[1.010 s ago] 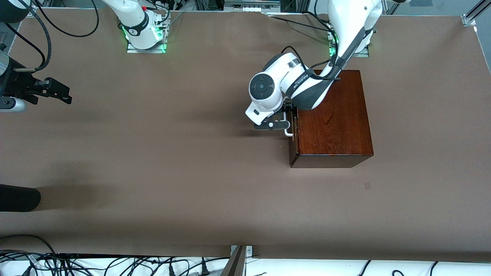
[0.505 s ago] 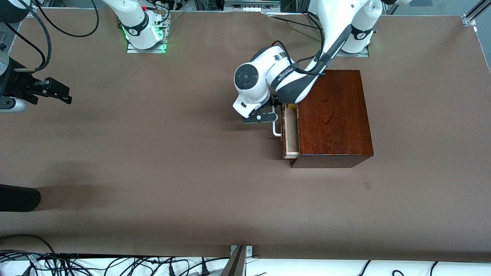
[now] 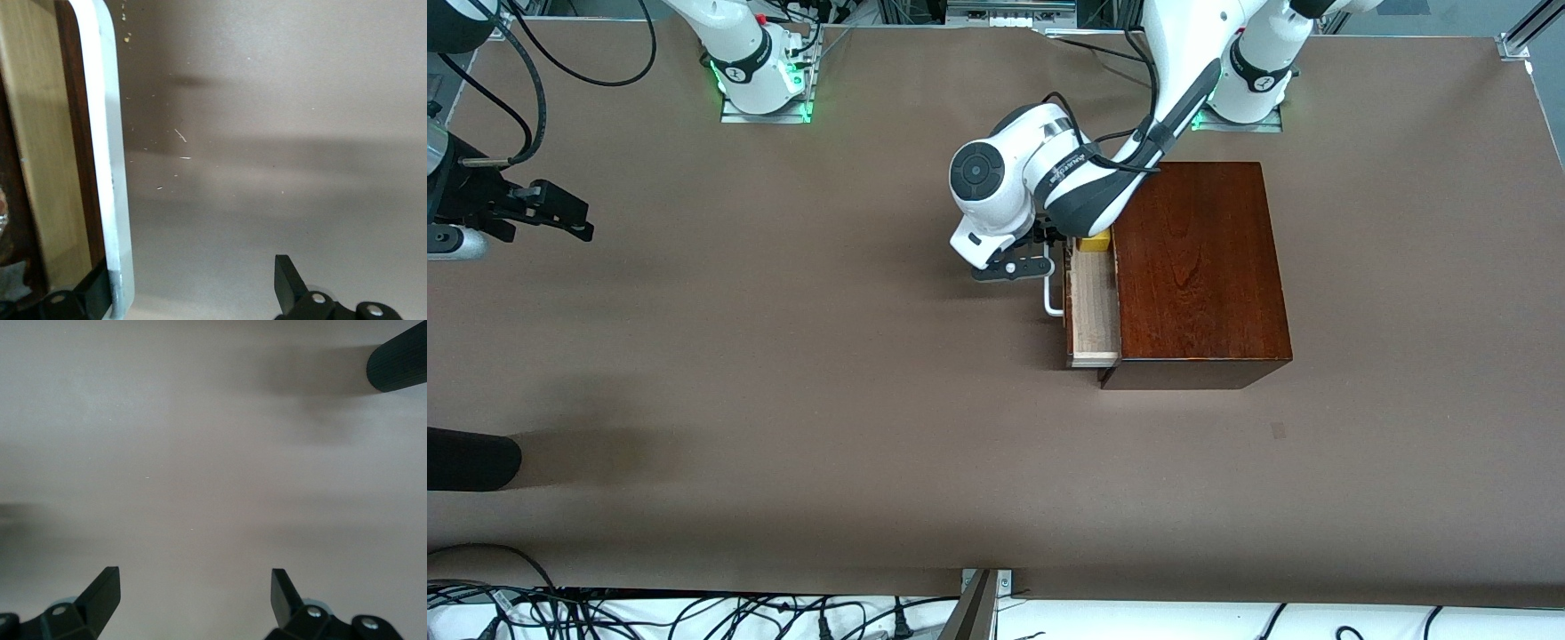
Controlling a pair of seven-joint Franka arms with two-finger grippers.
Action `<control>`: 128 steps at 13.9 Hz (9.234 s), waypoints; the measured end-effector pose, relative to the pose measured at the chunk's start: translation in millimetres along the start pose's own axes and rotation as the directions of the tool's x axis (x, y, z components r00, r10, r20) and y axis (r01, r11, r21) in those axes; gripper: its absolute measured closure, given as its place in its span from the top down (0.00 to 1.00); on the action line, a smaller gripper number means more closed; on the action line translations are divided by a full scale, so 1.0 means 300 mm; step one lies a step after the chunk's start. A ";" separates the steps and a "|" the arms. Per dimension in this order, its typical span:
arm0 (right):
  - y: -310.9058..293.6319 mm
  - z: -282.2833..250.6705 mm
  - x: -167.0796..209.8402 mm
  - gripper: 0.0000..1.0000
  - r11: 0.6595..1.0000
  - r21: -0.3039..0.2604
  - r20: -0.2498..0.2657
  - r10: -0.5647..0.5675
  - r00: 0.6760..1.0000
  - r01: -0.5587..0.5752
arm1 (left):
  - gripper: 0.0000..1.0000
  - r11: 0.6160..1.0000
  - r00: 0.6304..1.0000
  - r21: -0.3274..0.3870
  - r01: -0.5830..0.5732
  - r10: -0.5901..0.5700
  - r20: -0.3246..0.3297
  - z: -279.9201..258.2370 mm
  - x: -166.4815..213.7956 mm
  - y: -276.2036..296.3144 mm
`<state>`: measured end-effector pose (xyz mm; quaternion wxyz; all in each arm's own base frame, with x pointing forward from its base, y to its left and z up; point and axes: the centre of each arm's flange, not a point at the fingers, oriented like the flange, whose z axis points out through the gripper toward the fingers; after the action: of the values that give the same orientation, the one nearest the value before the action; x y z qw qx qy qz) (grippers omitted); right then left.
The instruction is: Open drawer, take yellow block, close drawer
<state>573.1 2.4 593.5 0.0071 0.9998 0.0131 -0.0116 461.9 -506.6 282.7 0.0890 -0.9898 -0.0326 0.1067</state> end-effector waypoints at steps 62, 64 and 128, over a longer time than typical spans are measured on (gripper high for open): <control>-2.003 0.617 -0.449 1.00 0.054 0.074 0.113 0.992 0.062 -0.996 | 1.00 0.965 0.975 -0.243 0.097 -0.141 -0.172 -0.795 0.238 -1.651; -2.056 0.725 -0.462 1.00 0.007 0.056 0.123 0.992 0.014 -0.998 | 1.00 0.963 0.974 -0.246 0.107 -0.151 -0.170 -0.793 0.245 -1.671; -0.795 1.250 -0.245 0.90 0.998 0.026 0.005 -0.051 0.999 0.051 | 1.00 0.956 0.971 -0.243 0.163 -0.199 -0.133 -0.779 0.331 -1.750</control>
<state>484.9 233.4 217.2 -0.0058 0.9991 0.0384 -0.0146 585.4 -22.3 583.1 -0.0147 -0.9915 -0.1283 0.0157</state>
